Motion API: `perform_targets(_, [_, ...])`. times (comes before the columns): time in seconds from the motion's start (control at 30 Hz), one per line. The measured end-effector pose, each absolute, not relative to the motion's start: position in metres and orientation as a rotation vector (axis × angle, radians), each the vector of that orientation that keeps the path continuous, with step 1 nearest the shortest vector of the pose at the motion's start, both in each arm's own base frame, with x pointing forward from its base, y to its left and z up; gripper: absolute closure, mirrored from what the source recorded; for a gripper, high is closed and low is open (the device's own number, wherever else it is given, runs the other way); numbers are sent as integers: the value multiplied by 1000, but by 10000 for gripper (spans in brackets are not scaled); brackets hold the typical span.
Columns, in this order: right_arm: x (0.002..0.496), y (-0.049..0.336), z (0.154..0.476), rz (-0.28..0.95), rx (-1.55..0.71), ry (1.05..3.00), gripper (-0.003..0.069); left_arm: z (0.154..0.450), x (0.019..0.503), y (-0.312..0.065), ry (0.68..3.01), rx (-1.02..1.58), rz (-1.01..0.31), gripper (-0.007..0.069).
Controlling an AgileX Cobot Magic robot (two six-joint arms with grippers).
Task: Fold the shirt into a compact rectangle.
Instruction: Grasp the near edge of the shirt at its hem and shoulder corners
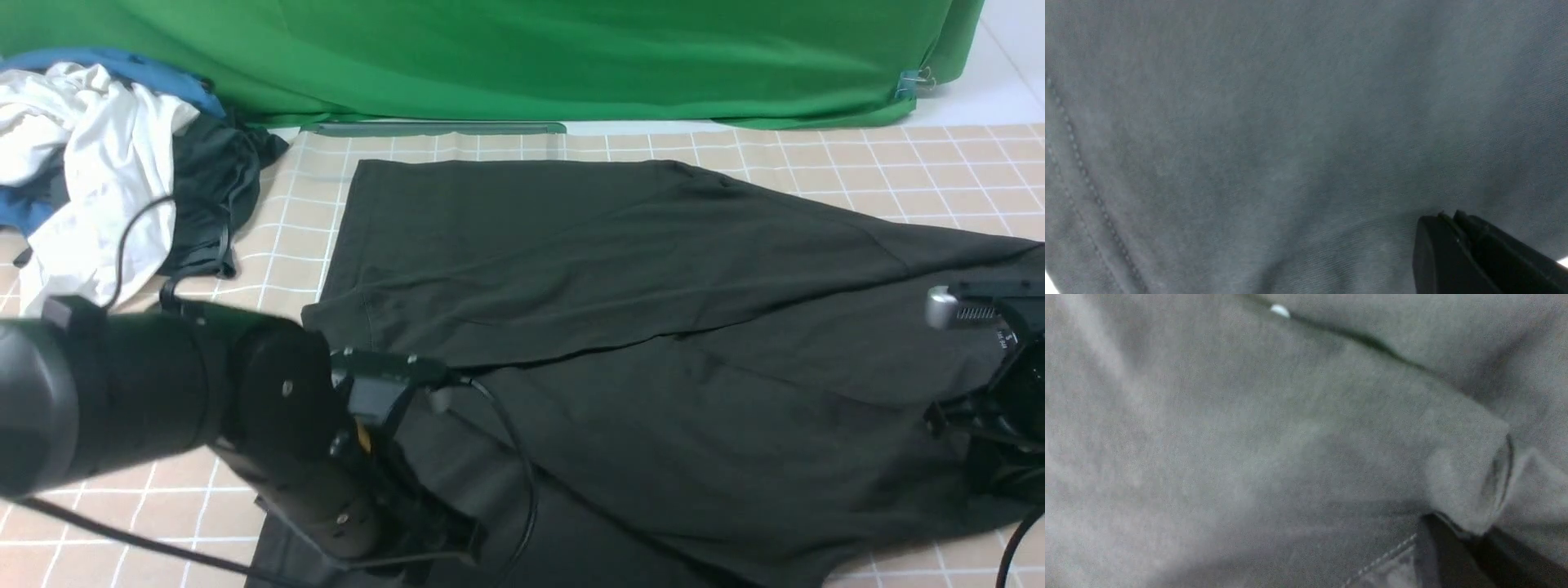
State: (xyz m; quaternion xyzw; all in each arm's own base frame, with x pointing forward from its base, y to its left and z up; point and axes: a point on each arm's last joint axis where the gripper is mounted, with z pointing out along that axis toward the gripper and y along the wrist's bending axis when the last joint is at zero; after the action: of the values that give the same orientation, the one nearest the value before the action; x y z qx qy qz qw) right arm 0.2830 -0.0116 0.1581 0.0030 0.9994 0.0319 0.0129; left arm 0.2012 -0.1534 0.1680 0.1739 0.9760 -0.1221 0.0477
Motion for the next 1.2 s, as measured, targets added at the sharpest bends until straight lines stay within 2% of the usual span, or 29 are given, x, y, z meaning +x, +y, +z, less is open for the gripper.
perform_targets(0.2, [271, -18, 177, -23, -103, 3158, 603, 164, 200, -151, 2969, 528, -361, 606])
perform_targets(0.4, [265, -25, 180, -143, -187, 3212, 601, 164, 200, -151, 2964, 534, -354, 606])
perform_targets(0.53, [264, -29, 181, -199, -225, 3219, 571, 164, 200, -151, 2959, 544, -345, 606])
perform_targets(0.67, [264, -33, 181, -277, -278, 3216, 529, 164, 201, -150, 2956, 554, -337, 606])
perform_targets(0.8, [264, -35, 182, -318, -295, 3214, 407, 167, 202, -149, 2941, 590, -312, 606])
perform_targets(0.9, [266, -36, 190, -328, -194, 3243, 327, 178, 203, -149, 2908, 619, -300, 606])
perform_targets(0.93, [266, -35, 193, -328, -171, 3254, 322, 182, 203, -149, 2895, 614, -303, 606])
perform_targets(0.97, [266, -33, 198, -312, -137, 3274, 328, 188, 203, -148, 2881, 599, -304, 606])
perform_targets(1.03, [265, -28, 207, -251, -129, 3271, 385, 197, 200, -145, 2874, 579, -299, 606])
perform_targets(1.1, [260, -20, 220, -150, -138, 3239, 473, 205, 194, -139, 2895, 564, -257, 606])
perform_targets(1.13, [256, -14, 231, -81, -130, 3198, 554, 209, 189, -133, 2930, 533, -214, 606])
perform_targets(1.2, [246, -7, 254, 20, -114, 3094, 609, 211, 183, -125, 2971, 492, -145, 606])
